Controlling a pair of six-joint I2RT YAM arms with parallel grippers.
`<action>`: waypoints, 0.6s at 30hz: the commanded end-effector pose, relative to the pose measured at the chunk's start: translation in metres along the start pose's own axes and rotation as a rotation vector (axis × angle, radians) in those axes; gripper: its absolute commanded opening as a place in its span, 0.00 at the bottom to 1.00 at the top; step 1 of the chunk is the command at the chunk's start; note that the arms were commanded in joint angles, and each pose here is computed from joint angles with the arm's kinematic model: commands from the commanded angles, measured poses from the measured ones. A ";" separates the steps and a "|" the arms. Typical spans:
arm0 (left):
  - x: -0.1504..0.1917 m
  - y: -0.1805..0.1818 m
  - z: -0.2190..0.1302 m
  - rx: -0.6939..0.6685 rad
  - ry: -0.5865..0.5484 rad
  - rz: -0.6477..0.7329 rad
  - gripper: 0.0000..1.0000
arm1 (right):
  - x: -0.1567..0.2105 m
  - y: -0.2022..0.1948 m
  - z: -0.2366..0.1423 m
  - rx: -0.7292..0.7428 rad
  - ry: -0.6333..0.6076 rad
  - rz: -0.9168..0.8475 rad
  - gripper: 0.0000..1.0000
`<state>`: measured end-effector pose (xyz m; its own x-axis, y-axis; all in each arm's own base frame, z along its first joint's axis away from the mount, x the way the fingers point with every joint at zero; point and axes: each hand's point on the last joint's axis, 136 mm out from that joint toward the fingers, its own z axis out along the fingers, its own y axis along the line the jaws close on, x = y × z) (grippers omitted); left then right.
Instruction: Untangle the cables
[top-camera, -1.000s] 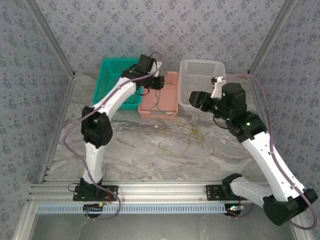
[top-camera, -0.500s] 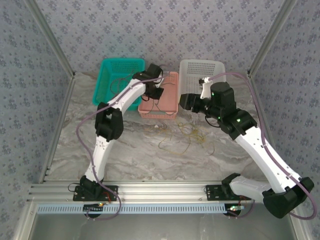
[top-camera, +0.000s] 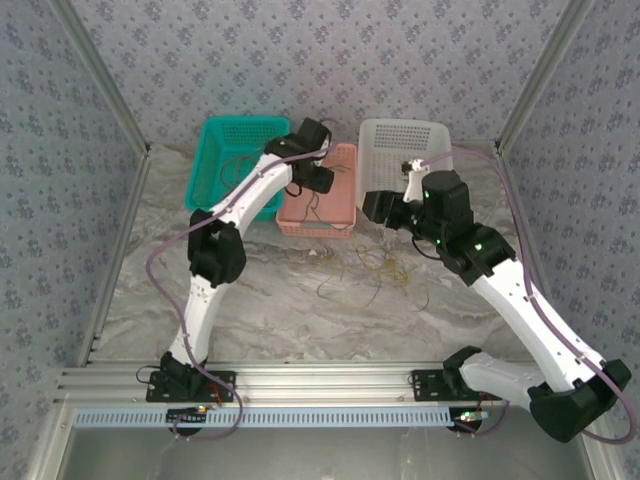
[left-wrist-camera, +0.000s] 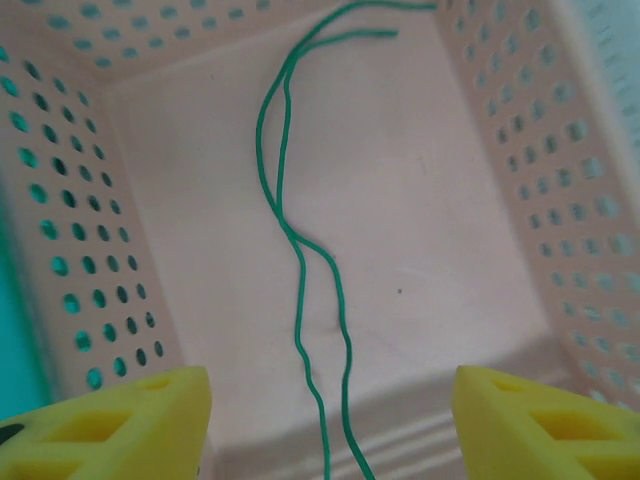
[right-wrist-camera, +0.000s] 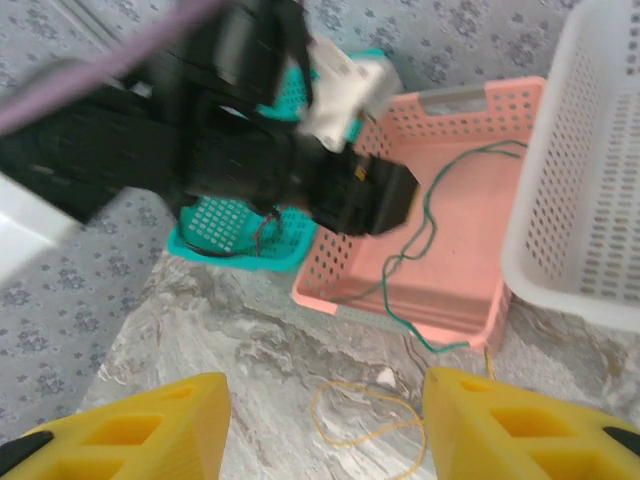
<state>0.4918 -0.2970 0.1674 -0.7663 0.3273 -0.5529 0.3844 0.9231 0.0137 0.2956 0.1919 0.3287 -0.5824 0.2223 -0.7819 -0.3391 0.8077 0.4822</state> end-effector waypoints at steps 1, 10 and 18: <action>-0.035 -0.001 -0.091 -0.001 -0.172 -0.067 0.64 | 0.017 -0.021 -0.009 0.081 -0.002 0.028 0.55; 0.081 -0.016 -0.131 0.080 -0.140 -0.379 0.48 | 0.128 -0.082 -0.011 0.267 0.204 0.057 0.48; 0.191 -0.061 -0.115 0.204 -0.101 -0.408 0.51 | 0.193 -0.096 -0.005 0.327 0.304 0.049 0.47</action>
<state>0.2607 -0.2414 0.1350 -0.8672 -0.0118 -0.4977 0.1450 0.9504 -0.2750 0.2116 0.1621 0.1374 -0.8111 0.0859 -0.5786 -0.1447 0.9289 0.3408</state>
